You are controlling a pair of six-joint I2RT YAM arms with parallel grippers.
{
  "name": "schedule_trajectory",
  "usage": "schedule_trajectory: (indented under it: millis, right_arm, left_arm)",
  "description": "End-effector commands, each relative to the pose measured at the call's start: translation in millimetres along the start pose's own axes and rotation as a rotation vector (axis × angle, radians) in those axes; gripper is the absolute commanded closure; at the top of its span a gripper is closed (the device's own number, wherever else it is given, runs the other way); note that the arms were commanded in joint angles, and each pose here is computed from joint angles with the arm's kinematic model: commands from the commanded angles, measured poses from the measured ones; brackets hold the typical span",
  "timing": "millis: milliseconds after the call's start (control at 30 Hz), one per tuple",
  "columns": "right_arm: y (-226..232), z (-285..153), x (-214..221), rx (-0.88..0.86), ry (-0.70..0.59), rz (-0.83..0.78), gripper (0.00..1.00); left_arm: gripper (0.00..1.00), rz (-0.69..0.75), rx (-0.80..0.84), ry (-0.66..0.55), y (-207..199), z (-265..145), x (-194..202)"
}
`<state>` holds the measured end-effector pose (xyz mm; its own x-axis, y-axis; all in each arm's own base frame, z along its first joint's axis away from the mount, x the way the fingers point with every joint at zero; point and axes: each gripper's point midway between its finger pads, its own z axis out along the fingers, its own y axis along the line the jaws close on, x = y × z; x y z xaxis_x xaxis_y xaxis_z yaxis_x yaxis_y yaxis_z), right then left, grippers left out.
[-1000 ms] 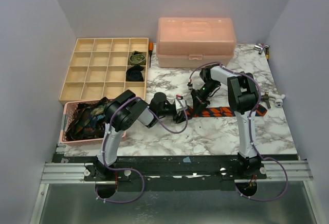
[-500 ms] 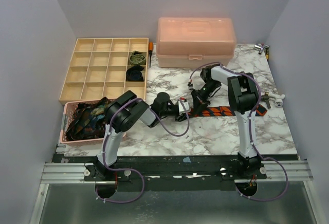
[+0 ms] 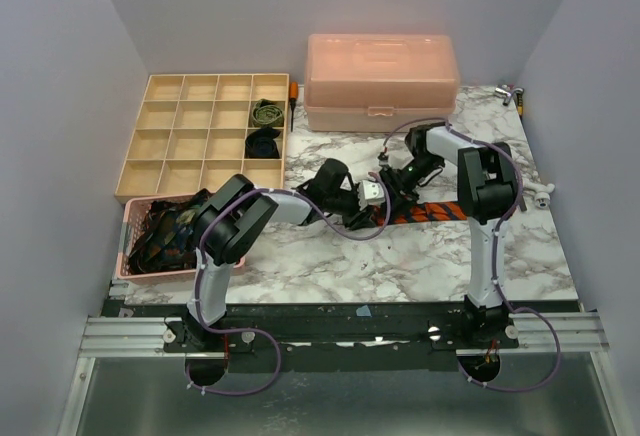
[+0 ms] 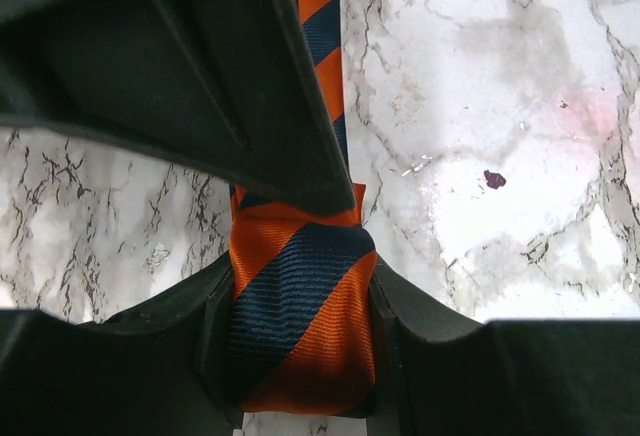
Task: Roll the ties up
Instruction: Roll the tie at the center of the board.
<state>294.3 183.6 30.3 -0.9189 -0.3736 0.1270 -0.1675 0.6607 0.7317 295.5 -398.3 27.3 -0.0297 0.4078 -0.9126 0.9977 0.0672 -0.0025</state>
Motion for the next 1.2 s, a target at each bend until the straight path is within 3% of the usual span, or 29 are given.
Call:
schedule_trajectory:
  millis: [0, 267, 467, 600, 833, 900, 1000, 1033, 1167]
  right_arm:
    - [-2, -17, -11, 0.025, -0.106, -0.137, 0.53]
    - [4, -8, -24, -0.090, -0.127, -0.100, 0.65]
    - [24, -5, -24, -0.184, -0.146, -0.103, 0.87]
    - [22, 6, -15, -0.179, -0.114, -0.084, 0.95]
    - [-6, 30, -4, -0.091, -0.055, -0.064, 0.99]
    - [-21, 39, -6, -0.037, -0.044, -0.043, 1.00]
    - [-43, 44, -12, 0.055, -0.046, -0.006, 1.00]
    - [-48, 45, -12, 0.075, -0.042, 0.004, 1.00]
    - [-62, 48, -8, 0.139, -0.018, 0.040, 1.00]
  left_arm:
    - [0.96, -0.213, 0.040, 0.332, -28, -21, 77]
    - [0.97, -0.214, 0.068, 0.386, -34, -29, 83]
    - [0.96, -0.204, 0.065, 0.403, -31, -30, 84]
    - [0.96, -0.208, 0.065, 0.410, -31, -30, 86]
    - [0.94, -0.219, 0.054, 0.416, -28, -28, 85]
    - [0.89, -0.222, 0.052, 0.411, -27, -27, 84]
    - [0.69, -0.206, 0.060, 0.365, -28, -27, 74]
    - [0.57, -0.195, 0.065, 0.334, -28, -27, 69]
    - [0.39, -0.166, 0.056, 0.157, -21, -32, 41]
